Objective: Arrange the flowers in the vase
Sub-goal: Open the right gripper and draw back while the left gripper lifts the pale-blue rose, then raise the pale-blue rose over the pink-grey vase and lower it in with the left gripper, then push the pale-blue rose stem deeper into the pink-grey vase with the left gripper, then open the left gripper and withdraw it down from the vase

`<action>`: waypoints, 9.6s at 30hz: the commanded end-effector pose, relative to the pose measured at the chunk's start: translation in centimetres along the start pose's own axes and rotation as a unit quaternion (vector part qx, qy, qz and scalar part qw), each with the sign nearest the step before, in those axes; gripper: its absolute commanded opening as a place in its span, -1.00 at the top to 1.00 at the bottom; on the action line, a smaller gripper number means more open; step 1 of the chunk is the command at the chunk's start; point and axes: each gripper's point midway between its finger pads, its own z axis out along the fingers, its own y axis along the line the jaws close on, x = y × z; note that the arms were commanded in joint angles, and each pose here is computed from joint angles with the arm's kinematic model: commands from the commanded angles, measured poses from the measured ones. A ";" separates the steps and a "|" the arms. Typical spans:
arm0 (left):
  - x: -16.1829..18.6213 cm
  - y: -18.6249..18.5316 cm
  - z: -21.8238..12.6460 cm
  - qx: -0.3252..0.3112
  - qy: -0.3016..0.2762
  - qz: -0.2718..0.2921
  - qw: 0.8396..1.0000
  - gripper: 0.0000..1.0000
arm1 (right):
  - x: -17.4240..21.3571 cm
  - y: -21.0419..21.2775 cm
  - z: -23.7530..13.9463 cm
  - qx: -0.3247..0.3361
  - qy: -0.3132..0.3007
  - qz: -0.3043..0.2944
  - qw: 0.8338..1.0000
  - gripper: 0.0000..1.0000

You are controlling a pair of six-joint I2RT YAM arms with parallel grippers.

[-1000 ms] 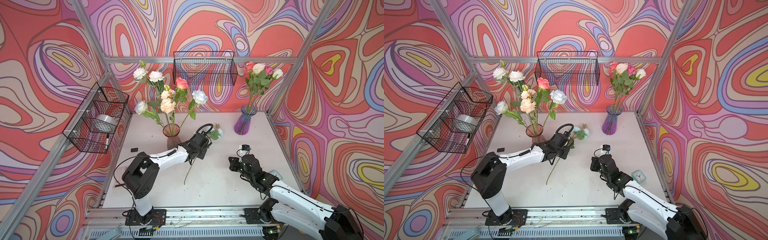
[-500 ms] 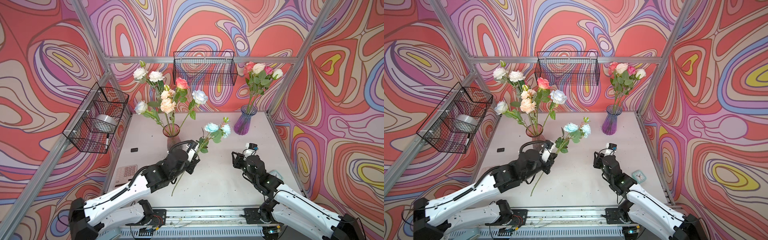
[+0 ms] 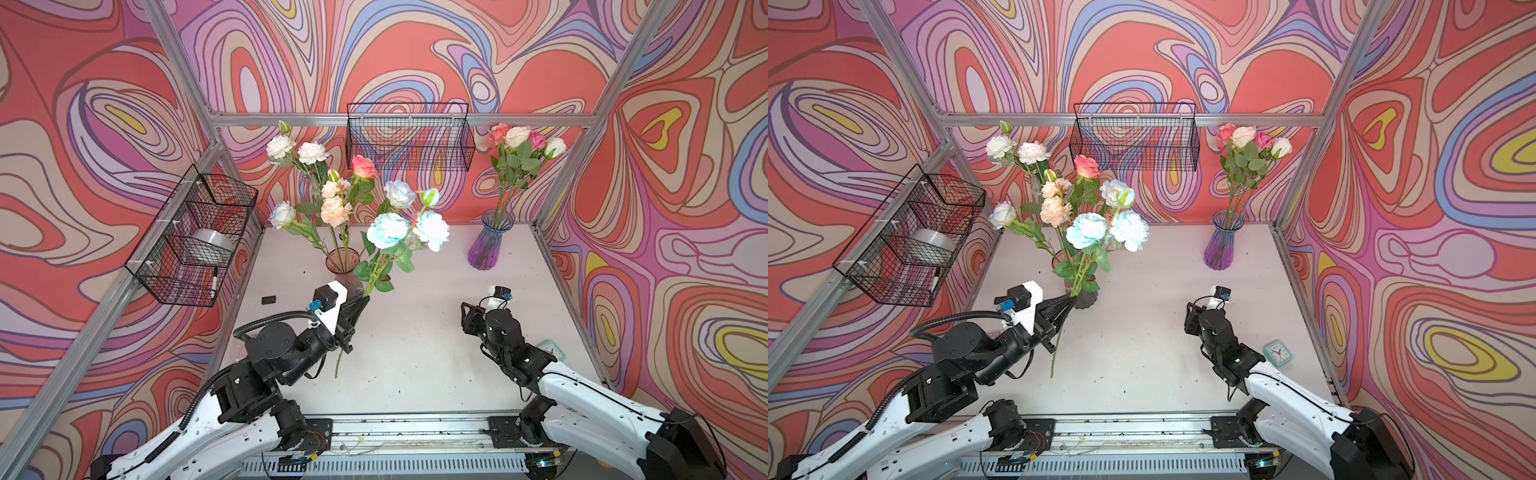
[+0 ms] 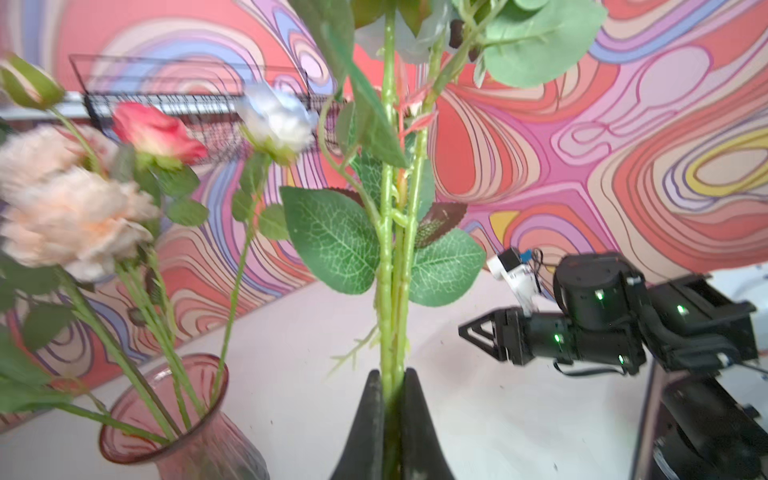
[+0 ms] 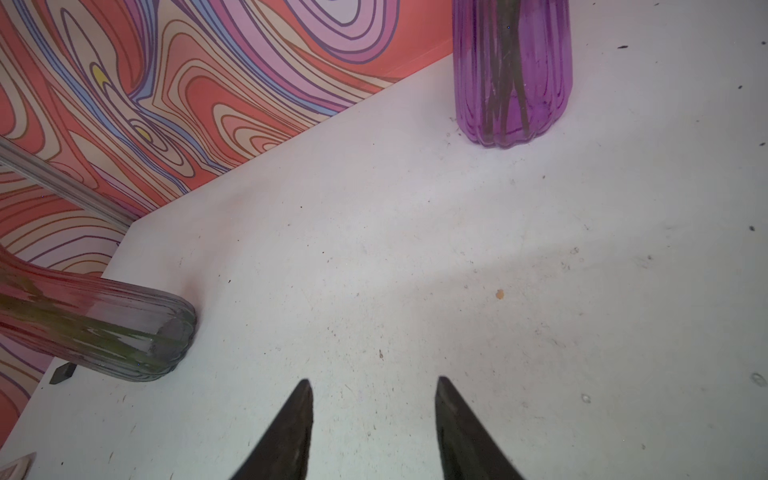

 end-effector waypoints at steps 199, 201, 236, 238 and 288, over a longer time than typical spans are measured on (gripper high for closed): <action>12.6 22.7 11.3 -0.248 0.290 -0.165 0.910 0.65 | 1.5 5.9 2.7 -0.133 0.039 -0.010 0.990 -0.64; 12.7 22.9 11.5 -0.248 0.286 -0.157 0.912 0.73 | 1.5 5.9 2.6 -0.133 0.039 -0.010 0.990 -0.64; 12.8 21.0 10.6 -0.223 0.235 -0.151 0.934 1.00 | 1.5 6.0 2.6 -0.138 0.037 -0.008 0.990 -0.64; 12.5 20.5 10.4 -0.220 0.235 -0.141 0.936 1.00 | 1.6 6.1 2.7 -0.139 0.038 -0.009 0.990 -0.64; 25.9 21.7 -5.4 -0.470 0.176 -0.355 0.789 1.00 | 1.8 6.6 2.8 -0.148 0.049 -0.016 0.988 -0.67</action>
